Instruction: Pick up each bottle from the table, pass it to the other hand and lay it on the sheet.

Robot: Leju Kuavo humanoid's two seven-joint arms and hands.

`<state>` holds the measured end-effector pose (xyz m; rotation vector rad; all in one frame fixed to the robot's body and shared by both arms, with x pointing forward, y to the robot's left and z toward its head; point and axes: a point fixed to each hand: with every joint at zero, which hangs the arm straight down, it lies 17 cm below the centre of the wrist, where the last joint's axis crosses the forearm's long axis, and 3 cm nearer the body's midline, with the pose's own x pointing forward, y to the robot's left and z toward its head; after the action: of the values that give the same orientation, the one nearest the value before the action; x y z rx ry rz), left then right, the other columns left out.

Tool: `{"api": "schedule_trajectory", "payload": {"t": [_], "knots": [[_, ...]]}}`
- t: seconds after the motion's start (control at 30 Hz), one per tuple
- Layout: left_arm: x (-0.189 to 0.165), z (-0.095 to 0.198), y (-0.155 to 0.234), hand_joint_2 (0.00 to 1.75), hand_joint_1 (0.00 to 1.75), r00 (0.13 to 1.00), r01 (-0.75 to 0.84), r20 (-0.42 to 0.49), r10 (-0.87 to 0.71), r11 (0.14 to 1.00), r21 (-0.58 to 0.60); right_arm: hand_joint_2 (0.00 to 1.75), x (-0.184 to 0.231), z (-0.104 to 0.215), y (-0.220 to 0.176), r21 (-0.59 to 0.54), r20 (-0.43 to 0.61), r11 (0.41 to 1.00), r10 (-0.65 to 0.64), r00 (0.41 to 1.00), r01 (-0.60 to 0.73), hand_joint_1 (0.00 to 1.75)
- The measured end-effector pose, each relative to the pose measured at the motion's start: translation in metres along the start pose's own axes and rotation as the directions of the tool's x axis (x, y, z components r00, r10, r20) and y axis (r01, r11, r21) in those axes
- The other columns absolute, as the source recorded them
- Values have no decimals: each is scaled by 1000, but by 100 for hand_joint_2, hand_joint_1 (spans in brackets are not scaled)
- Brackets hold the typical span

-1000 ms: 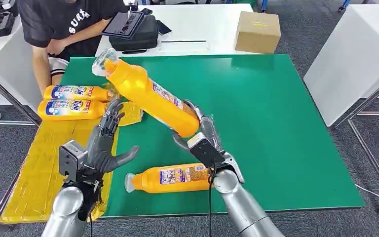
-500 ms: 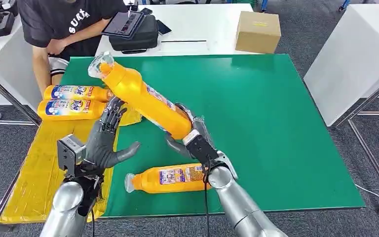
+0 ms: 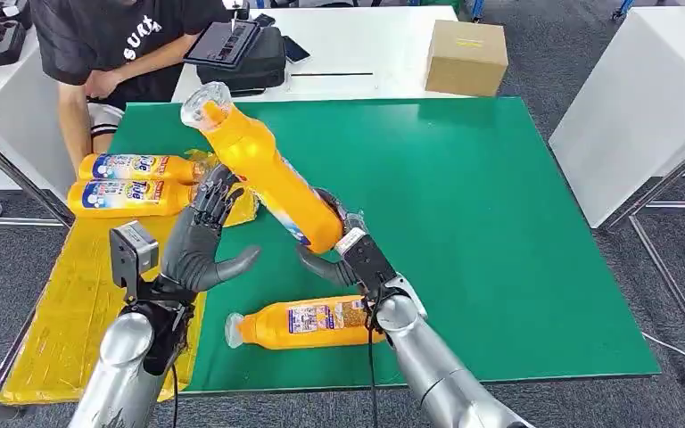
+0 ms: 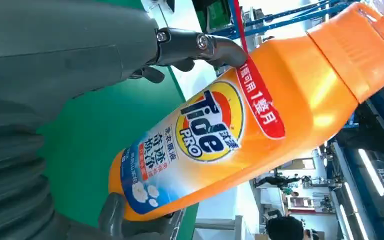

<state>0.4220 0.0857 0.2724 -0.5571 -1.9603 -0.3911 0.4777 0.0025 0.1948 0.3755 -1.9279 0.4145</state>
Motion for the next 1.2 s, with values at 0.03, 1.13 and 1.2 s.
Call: {"api": "schedule_trajectory", "payload": {"t": [0.03,1.13,1.2], "knots": [[-1,0,0,175,0,1000,0,-1,0,1000,0,175,0,0,0,0,-1,1000,0,1000,0,175],[-9,-36,0,175,0,989,-137,-69,133,989,-56,175,3,-2,10,41,11,999,-34,999,33,175],[-11,-39,2,175,0,987,-144,-76,140,988,-57,175,3,-2,12,47,11,998,-35,999,34,175]]}}
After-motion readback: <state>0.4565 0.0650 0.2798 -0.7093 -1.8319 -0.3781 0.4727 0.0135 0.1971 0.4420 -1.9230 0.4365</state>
